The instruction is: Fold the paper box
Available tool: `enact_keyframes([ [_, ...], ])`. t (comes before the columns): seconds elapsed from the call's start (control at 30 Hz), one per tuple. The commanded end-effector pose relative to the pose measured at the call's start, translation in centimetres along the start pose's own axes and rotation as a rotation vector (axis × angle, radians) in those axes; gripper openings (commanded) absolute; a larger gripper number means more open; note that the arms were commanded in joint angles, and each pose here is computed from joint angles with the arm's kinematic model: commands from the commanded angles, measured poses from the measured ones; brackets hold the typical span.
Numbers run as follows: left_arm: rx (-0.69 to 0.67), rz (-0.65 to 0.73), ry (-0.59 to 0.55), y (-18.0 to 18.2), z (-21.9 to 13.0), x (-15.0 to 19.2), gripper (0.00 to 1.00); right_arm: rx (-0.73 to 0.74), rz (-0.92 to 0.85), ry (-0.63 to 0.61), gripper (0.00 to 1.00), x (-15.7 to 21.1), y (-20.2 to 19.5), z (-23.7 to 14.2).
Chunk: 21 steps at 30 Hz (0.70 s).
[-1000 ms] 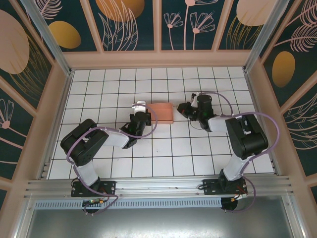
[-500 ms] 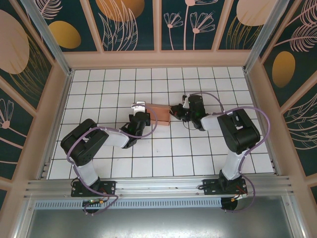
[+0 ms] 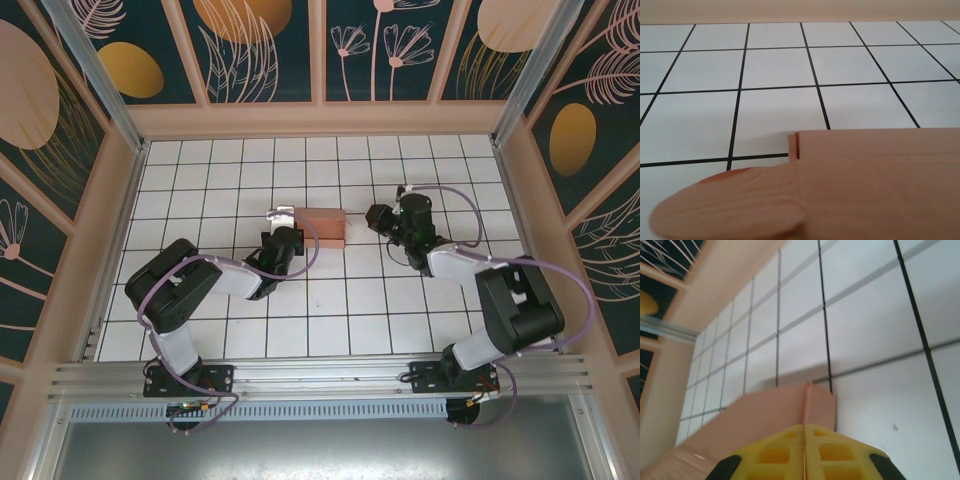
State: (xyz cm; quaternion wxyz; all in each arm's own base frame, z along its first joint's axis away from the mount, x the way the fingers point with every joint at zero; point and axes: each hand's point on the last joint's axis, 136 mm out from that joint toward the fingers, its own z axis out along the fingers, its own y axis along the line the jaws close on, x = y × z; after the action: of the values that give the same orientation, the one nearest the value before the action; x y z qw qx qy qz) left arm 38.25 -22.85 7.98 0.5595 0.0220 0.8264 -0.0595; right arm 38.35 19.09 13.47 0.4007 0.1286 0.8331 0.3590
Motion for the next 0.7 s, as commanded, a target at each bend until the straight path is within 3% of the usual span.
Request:
enact_keyframes([
  [0.0,-0.003,0.054,0.053,0.3,0.1,2.2,0.0,0.052,-0.127,-0.111,0.19,-2.4,1.6,-0.8],
  [0.07,0.003,0.053,0.052,0.2,0.0,2.2,0.01,0.047,-0.211,-0.089,0.28,-2.2,3.7,0.0],
  [0.27,0.0,0.047,0.048,0.4,-0.2,2.0,0.03,0.089,-0.449,0.01,0.41,1.3,7.7,4.1],
  [0.47,0.023,0.046,0.049,0.1,-0.6,1.6,0.09,0.105,-0.467,0.097,0.43,3.5,7.0,6.1],
  [0.67,0.112,-0.018,0.03,-0.8,-2.3,0.0,0.3,0.121,-0.467,0.107,0.43,3.8,6.4,6.3],
])
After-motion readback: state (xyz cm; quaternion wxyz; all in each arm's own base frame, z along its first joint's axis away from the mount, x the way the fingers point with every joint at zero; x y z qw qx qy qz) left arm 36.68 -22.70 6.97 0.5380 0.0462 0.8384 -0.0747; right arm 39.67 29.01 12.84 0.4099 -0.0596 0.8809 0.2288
